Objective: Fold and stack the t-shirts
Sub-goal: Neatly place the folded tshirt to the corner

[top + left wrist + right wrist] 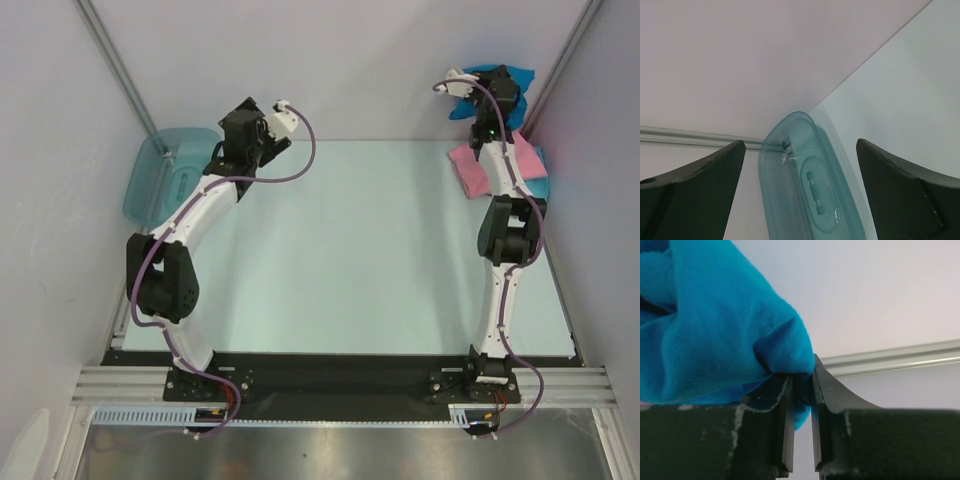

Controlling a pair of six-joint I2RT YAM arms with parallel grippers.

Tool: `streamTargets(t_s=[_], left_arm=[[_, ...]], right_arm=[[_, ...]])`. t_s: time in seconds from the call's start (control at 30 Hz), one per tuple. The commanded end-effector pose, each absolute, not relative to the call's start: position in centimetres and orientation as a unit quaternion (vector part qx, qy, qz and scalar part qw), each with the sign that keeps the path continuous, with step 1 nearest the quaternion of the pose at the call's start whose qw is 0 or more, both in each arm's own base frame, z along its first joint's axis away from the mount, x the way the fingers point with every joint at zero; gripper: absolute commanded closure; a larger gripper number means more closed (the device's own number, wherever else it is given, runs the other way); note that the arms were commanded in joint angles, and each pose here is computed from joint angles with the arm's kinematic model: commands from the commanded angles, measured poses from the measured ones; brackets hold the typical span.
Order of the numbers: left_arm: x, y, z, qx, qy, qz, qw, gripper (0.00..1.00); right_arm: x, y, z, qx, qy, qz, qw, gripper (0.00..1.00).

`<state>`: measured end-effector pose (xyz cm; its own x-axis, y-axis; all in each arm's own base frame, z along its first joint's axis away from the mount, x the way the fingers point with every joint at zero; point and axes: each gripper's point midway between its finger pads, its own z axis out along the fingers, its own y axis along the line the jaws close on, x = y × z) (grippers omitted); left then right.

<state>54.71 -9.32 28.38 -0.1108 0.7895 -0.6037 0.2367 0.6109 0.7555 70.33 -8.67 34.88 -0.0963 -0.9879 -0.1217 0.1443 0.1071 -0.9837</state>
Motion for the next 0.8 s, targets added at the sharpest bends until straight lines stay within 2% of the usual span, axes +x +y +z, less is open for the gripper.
streamTargets(t_s=[0.0,0.13,0.2,0.23,0.27,0.33,0.77], left_arm=[[54.7,-9.1,31.5,0.345,0.694,0.252,0.58,0.0],[54.6,-9.2,31.7,0.347,0.695,0.257,0.576,0.0],[54.4,-9.3,31.7,0.351,0.695,0.261,0.571,0.0],[54.3,-9.2,31.7,0.351,0.695,0.265,0.569,0.0],[54.2,-9.1,31.6,0.356,0.694,0.269,0.565,0.0],[54.1,-9.1,31.6,0.363,0.692,0.274,0.561,0.0],[55.4,-9.5,32.2,0.37,0.683,0.282,0.563,0.0]], right_arm=[[69.9,-10.2,39.9,-0.37,0.462,-0.562,0.578,1.0],[70.3,-12.2,37.8,-0.38,0.464,-0.553,0.578,1.0],[70.3,-12.7,34.1,-0.394,0.487,-0.536,0.566,1.0],[69.4,-13.2,34.9,-0.384,0.488,-0.534,0.574,1.0],[69.2,-13.2,30.7,-0.402,0.517,-0.509,0.559,1.0],[67.5,-13.1,27.7,-0.417,0.538,-0.489,0.546,1.0],[61.7,-15.2,23.4,-0.449,0.624,-0.436,0.467,1.0]])
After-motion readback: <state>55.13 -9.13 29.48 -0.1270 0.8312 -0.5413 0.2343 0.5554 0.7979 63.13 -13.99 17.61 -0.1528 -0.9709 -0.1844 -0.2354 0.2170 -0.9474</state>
